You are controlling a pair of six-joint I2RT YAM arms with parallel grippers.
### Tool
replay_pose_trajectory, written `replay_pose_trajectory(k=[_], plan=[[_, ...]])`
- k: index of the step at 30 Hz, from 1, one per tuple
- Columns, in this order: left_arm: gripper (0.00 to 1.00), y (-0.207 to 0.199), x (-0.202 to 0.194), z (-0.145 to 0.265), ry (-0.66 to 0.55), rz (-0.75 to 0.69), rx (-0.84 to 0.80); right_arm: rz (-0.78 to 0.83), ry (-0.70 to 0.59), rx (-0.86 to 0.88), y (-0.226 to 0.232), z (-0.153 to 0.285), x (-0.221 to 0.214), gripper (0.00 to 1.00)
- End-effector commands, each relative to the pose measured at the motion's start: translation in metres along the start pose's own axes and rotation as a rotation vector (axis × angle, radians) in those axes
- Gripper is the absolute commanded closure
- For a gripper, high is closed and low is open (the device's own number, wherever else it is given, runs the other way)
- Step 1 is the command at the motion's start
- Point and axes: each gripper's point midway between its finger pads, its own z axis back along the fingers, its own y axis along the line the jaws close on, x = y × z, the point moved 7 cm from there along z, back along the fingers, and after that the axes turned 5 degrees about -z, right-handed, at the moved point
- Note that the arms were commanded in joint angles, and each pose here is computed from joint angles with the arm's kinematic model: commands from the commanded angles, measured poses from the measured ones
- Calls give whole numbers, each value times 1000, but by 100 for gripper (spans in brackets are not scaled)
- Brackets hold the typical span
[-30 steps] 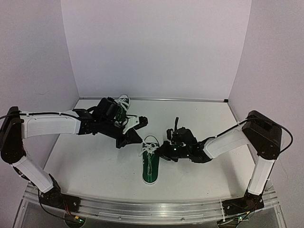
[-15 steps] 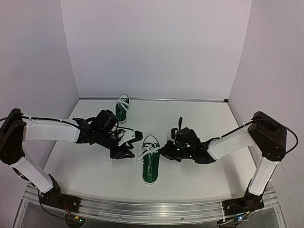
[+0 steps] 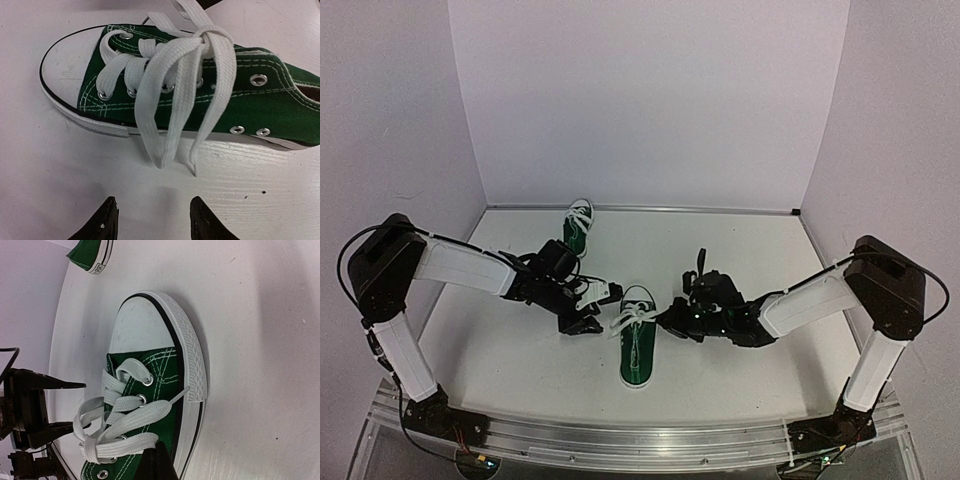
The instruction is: Tie the shoes
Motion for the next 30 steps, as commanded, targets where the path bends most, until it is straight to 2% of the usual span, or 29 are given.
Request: replay_pose_trajectory(k=[1,24,26,28,30], plan=[[52,18,23,-6,-83,-64,33,-3,-42,25,8,8,5,100],[61,13,37,-30,-181,-43,-80,-7,-40,15,5,8,4,100],[67,13,38,-31,-180,-41,-79,-8,-40,15,4,8,4,100],[81,14,38,-30,-181,-40,-77,-8,-41,14,4,8,4,100],[90,13,38,-29,-181,-37,-78,-9,-42,12,3,9,4,100]])
